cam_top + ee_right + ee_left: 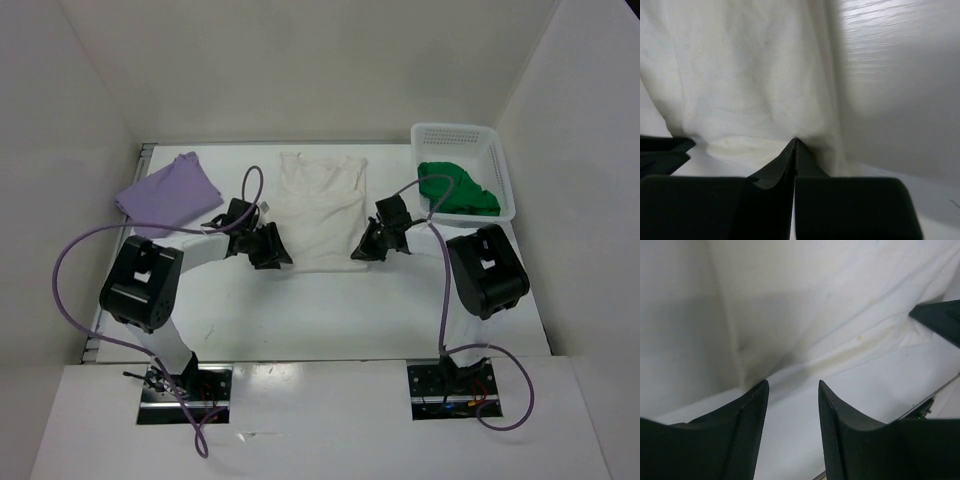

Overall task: Fold and stack the t-shirts
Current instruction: Smooth out the 2/3-rectangle-folded T-shirt at the center of the board, then pick up the 2/3-rectangle-folded T-shirt from the center of the board.

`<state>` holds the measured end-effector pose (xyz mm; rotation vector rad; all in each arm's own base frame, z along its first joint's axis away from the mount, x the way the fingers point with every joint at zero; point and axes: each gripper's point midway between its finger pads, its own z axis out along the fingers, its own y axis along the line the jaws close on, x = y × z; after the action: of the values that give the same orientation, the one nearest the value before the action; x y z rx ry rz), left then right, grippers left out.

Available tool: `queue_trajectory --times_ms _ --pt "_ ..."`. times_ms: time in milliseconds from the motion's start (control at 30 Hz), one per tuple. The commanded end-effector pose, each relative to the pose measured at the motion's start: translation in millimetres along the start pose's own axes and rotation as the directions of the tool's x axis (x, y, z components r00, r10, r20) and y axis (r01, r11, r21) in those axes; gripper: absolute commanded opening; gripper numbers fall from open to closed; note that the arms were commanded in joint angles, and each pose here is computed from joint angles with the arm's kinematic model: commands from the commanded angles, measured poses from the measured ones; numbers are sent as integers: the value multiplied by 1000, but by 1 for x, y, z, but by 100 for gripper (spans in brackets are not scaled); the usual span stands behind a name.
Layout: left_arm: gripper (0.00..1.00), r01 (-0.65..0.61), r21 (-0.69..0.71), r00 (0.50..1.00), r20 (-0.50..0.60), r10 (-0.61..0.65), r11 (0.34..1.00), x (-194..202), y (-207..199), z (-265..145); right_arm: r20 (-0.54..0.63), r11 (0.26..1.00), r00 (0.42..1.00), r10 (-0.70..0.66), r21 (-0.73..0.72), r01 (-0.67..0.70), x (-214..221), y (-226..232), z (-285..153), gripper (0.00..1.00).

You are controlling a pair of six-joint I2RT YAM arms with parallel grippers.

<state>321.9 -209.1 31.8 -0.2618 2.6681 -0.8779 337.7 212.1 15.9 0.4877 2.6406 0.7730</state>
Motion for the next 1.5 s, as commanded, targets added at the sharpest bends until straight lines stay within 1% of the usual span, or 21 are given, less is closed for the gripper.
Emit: queue_trajectory --times_ms 0,100,167,233,267,333,533,600,733,800,833,867,1067,1133,1167,1200,1233,1267,1300,1333,1467 --pt "52 -41 -98 999 33 44 994 -1 19 -31 72 991 997 -10 136 0 -13 -38 -18 0" --pt "54 -73 -66 990 113 80 995 -19 -3 -63 49 993 998 -27 118 21 -8 -32 -27 0" --pt "48 -92 -32 986 138 95 995 -31 -21 -73 73 996 997 -37 81 31 -15 -17 -42 0" --pt "40 -71 40 992 107 67 997 -30 -33 -66 126 999 991 -43 31 40 -28 5 -59 1" --pt "33 -59 63 993 102 52 996 -31 -36 -62 127 999 991 -34 17 32 -28 8 -62 1" --pt "29 -33 92 998 60 28 995 -25 -36 -44 113 998 993 -41 -34 45 -28 21 -64 3" --pt "29 1 102 997 -75 6 995 2 -32 -1 -2 999 1000 -21 -25 21 2 2 -23 3" --pt "29 39 64 992 -121 -31 997 21 -13 8 -63 999 998 -25 33 28 26 -15 -6 3" --pt "29 83 0 978 -193 -81 997 62 18 4 -78 994 996 36 101 -28 46 -44 0 1" --pt "30 85 -14 981 -173 -86 996 68 20 -8 -74 989 995 74 133 -64 60 -61 -7 1" --pt "30 95 -40 977 -187 -101 995 77 25 -14 -57 990 994 89 111 -82 62 -54 -16 1" --pt "30 93 -60 975 -196 -103 994 86 31 -20 -72 986 991 111 134 -101 75 -65 -22 1" --pt "31 85 -89 975 -196 -101 992 112 37 -58 -11 983 989 146 112 -144 95 -67 -73 1" --pt "31 73 -30 985 -152 -77 997 109 19 -73 -2 982 989 145 119 -144 98 -68 -85 6" --pt "31 90 -14 987 -131 -91 996 106 13 -77 17 986 991 136 90 -137 95 -62 -93 15" --pt "33 82 18 992 -96 -80 996 99 3 -84 26 989 992 123 75 -125 90 -55 -97 20" --pt "36 82 42 994 -70 -79 996 93 -3 -85 32 988 992 123 84 -126 89 -55 -101 24" --pt "48 89 61 994 -65 -85 994 88 -9 -84 45 990 992 119 66 -121 83 -47 -105 31" --pt "52 112 60 992 -66 -108 992 87 -9 -81 58 991 992 116 65 -120 81 -47 -107 34" --pt "54 104 94 993 -73 -97 990 84 -15 -78 67 991 990 122 52 -126 79 -42 -110 36" --pt "65 131 59 989 -78 -126 990 80 -7 -63 85 981 980 177 58 -183 89 -55 -115 47"
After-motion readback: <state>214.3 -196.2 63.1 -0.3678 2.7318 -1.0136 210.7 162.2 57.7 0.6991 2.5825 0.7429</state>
